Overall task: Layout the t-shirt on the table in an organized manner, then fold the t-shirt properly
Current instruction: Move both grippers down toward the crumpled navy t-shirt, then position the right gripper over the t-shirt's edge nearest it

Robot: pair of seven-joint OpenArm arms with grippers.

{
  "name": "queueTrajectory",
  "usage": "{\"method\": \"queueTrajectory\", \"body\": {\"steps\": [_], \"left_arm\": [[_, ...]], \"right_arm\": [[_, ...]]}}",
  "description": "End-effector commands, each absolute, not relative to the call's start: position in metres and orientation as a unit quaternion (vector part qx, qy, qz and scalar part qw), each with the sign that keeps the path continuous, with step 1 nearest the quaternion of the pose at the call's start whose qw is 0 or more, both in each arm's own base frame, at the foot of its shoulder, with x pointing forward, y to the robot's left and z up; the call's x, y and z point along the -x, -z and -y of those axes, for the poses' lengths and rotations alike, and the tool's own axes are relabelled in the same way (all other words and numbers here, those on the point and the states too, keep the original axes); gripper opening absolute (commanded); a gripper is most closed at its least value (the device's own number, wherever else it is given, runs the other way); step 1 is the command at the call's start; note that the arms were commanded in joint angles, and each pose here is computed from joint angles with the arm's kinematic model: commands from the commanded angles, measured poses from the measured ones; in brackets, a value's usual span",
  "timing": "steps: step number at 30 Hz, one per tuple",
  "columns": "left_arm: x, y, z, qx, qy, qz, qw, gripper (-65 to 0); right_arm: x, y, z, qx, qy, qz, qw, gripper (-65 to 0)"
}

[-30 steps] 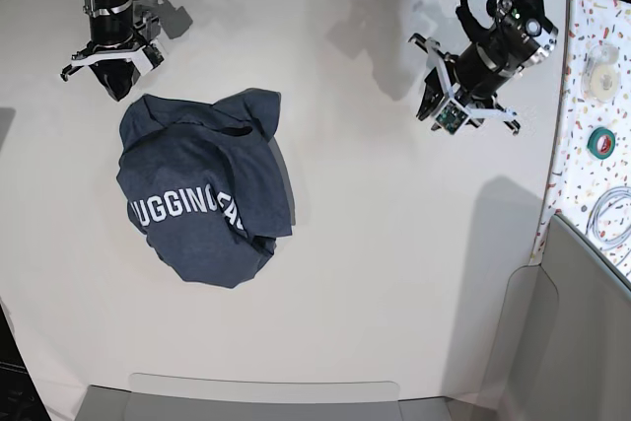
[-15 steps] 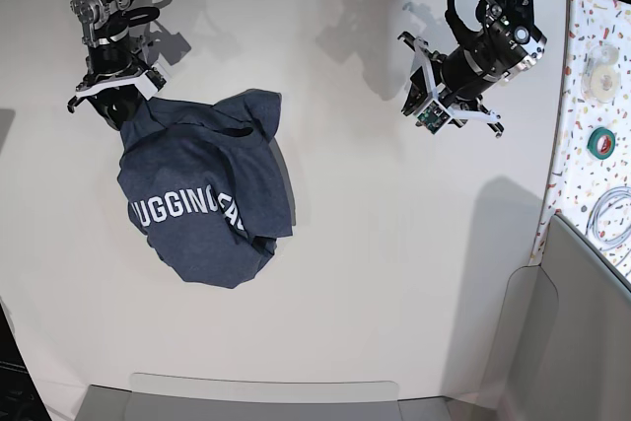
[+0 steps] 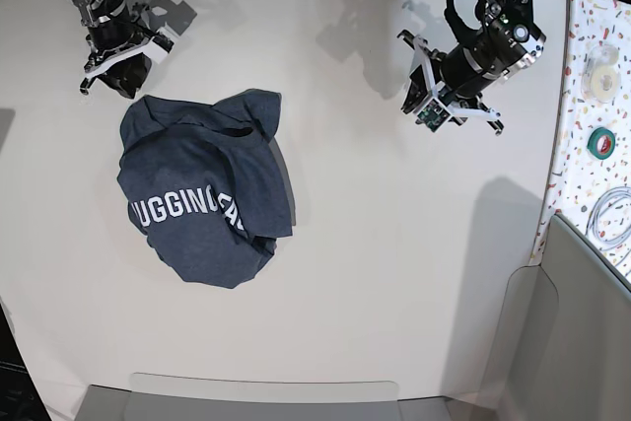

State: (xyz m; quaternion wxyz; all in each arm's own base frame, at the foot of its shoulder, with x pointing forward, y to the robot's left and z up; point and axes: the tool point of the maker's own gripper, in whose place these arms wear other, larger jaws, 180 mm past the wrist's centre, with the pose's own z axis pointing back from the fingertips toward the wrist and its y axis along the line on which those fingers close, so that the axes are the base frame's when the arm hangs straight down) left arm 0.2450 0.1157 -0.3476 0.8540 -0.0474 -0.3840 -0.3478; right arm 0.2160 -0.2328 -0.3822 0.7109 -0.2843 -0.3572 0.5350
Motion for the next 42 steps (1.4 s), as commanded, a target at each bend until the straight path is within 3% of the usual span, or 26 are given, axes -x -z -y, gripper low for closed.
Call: {"method": "queueTrajectory", "body": {"steps": [1, 12, 29, 42], "left_arm": [[-0.249, 0.339, -0.114, 0.050, 0.347, 0.400, 0.847, -51.7], [-0.240, 0.345, -0.112, 0.055, 0.347, 0.389, 0.852, -51.7], [-0.234, 0.354, -0.120, 0.042, 0.347, 0.358, 0.866, -51.7], [-0.234, 0.354, -0.118, 0.045, 0.341, 0.360, 0.867, -51.7]], "right_arm": [[-0.218, 0.374, 0.238, 0.293, -0.540, 0.358, 0.703, -47.0], [-0.248, 0.366, 0.237, 0.291, -0.552, 0.344, 0.702, -47.0], [-0.253, 0.354, 0.224, 0.300, -0.600, 0.326, 0.666, -47.1], [-0.239, 0.368, 0.227, 0.288, -0.603, 0.308, 0.677, -47.2]]}}
